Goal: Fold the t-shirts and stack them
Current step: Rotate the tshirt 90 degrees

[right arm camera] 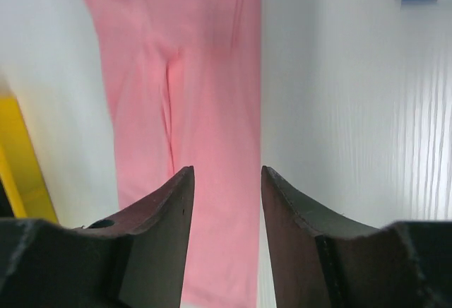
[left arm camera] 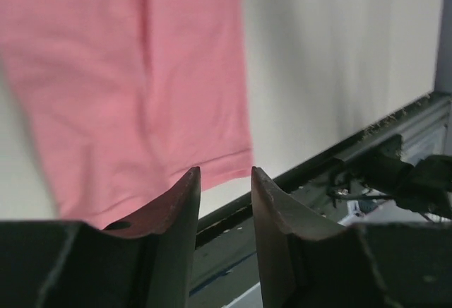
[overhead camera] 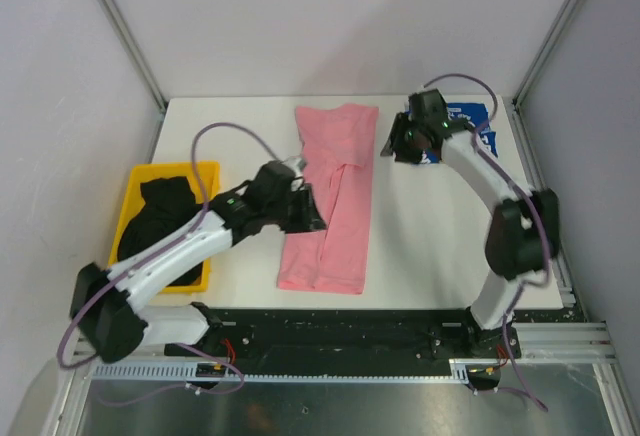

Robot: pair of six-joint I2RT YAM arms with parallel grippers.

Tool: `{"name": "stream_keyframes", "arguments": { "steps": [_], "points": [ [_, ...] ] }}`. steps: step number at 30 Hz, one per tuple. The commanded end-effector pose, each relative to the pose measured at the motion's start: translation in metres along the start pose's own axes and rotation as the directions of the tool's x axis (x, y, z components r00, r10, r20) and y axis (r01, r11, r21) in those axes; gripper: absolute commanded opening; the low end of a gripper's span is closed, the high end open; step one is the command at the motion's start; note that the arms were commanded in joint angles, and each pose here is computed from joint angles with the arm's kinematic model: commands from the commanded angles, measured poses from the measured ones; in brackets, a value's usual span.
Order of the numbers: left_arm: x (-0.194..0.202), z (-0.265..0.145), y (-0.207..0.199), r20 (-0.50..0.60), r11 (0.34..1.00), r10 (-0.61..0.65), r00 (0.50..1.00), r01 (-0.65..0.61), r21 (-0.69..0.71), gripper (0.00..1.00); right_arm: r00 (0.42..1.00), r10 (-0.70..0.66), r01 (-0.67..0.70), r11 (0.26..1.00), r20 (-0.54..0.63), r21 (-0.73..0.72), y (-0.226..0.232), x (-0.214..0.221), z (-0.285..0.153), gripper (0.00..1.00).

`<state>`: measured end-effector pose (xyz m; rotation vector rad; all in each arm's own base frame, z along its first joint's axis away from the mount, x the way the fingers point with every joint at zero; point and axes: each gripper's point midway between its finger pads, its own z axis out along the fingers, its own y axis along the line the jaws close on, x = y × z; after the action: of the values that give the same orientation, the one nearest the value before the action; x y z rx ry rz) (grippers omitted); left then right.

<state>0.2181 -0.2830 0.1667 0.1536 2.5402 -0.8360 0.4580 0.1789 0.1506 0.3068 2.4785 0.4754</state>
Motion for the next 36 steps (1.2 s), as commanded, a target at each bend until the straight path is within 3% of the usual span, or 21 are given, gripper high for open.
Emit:
{"name": "stream_keyframes", "arguments": {
  "steps": [1, 6, 12, 18, 24, 32, 36],
  "points": [
    [0.025, -0.014, 0.062, 0.055, 0.982, -0.125, 0.991, 0.132, -0.133, 0.39, 0.997, 0.020, -0.026, 0.996, -0.077, -0.084, 0.009, 0.087, -0.052, 0.47],
    [0.059, -0.019, 0.094, 0.081, 0.952, -0.239, 0.968, 0.250, -0.178, 0.37, 0.983, 0.021, -0.032, 0.998, -0.180, -0.059, -0.003, 0.206, -0.088, 0.46],
    [0.083, -0.021, 0.116, 0.103, 0.922, -0.312, 0.945, 0.327, -0.208, 0.35, 0.968, 0.065, -0.081, 0.995, -0.243, -0.057, -0.013, 0.292, -0.106, 0.42],
    [0.095, -0.021, 0.130, 0.116, 0.901, -0.342, 0.933, 0.360, -0.240, 0.34, 0.973, 0.104, -0.118, 0.991, -0.206, -0.060, -0.006, 0.309, -0.111, 0.42],
    [0.098, -0.021, 0.136, 0.118, 0.895, -0.338, 0.934, 0.358, -0.266, 0.33, 0.985, 0.065, -0.070, 0.997, -0.161, -0.025, -0.007, 0.320, -0.106, 0.40],
    [0.082, -0.017, 0.124, 0.076, 0.924, -0.257, 0.963, 0.268, -0.273, 0.31, 0.988, -0.151, 0.152, 0.988, -0.035, 0.023, 0.020, 0.306, -0.109, 0.37],
    [0.073, -0.009, 0.117, 0.044, 0.934, -0.221, 0.974, 0.224, -0.276, 0.29, 0.969, -0.244, 0.245, 0.967, -0.027, 0.069, 0.026, 0.307, -0.102, 0.37]
  ]
}}
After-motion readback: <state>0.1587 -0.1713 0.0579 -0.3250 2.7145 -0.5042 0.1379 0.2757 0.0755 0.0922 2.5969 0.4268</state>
